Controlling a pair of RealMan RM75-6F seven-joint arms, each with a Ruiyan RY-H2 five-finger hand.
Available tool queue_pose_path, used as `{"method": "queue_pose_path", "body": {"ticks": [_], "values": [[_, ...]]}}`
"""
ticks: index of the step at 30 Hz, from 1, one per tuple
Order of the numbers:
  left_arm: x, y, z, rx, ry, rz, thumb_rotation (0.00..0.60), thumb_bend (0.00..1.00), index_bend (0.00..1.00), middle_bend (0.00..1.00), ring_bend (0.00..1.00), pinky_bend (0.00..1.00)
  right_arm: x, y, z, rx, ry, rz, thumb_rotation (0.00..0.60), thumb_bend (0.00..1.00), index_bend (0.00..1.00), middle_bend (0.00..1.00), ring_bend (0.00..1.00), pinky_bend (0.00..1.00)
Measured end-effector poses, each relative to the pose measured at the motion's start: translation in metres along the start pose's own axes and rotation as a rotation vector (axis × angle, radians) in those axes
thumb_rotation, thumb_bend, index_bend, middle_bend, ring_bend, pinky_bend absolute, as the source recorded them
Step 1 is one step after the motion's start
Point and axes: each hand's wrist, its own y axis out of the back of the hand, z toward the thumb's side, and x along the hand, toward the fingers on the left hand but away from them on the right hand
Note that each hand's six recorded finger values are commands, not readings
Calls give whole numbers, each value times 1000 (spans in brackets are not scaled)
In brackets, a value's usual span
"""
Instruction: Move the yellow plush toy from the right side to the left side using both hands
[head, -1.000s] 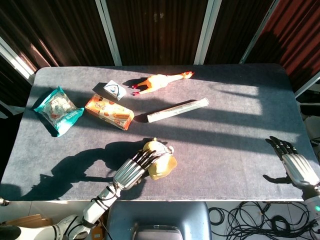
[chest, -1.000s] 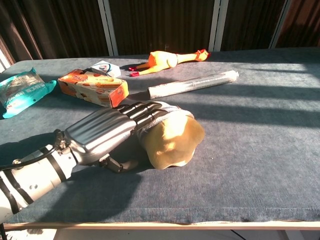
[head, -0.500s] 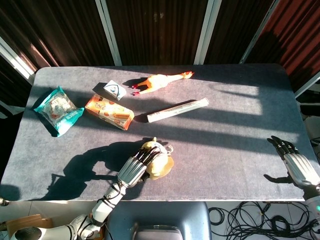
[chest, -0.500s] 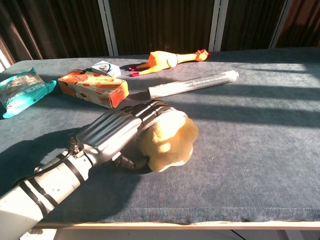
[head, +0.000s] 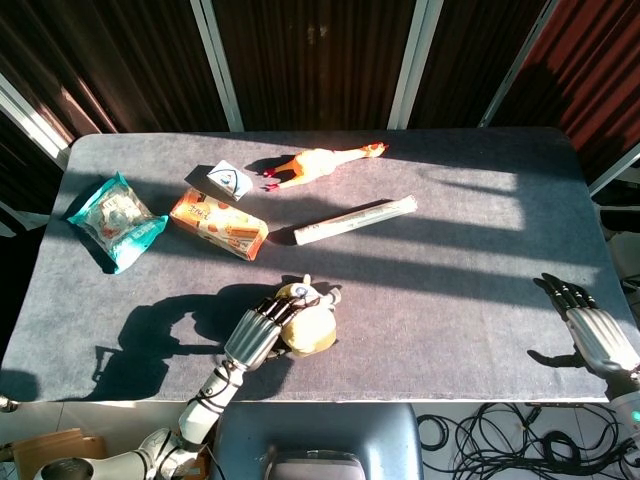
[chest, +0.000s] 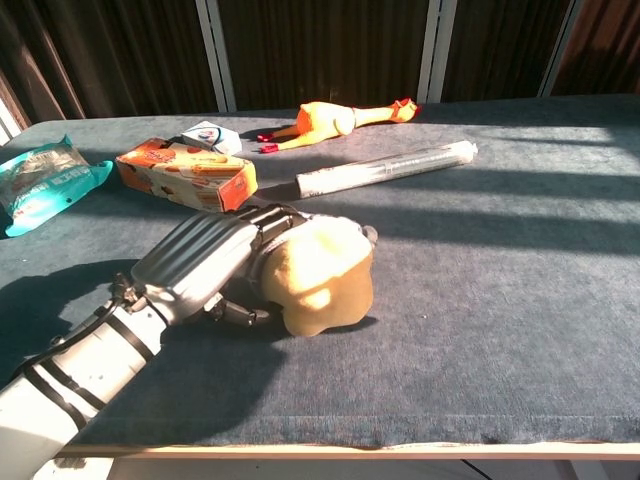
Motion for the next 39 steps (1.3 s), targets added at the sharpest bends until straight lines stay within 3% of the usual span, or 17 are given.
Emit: {"method": "queue_pose_path", "body": {"ticks": [10,17,26,32,39], "values": [[-25,56,-53,85,60,31,600,416,756,804,765,743,-1,-2,1,11,-9,7,600,74,0,0,0,0],[-72,109,-109,174,157,44,600,415,762,808,767,747,-3,-5,2,22,-15,15,600,73,0,0,0,0],[-123,156,-164,290,294,67,600,414,762,808,767,747,-6,-10,5,40,-21,30,600,74,0,0,0,0],[-145,167,-184,328,358,65,600,413,762,808,767,747,-7,-13,6,48,-25,43,600,74,0,0,0,0],[-169,159,-187,312,380,37,600,414,762,808,767,748,-8,-14,6,51,-30,50,600,74,0,0,0,0]]}}
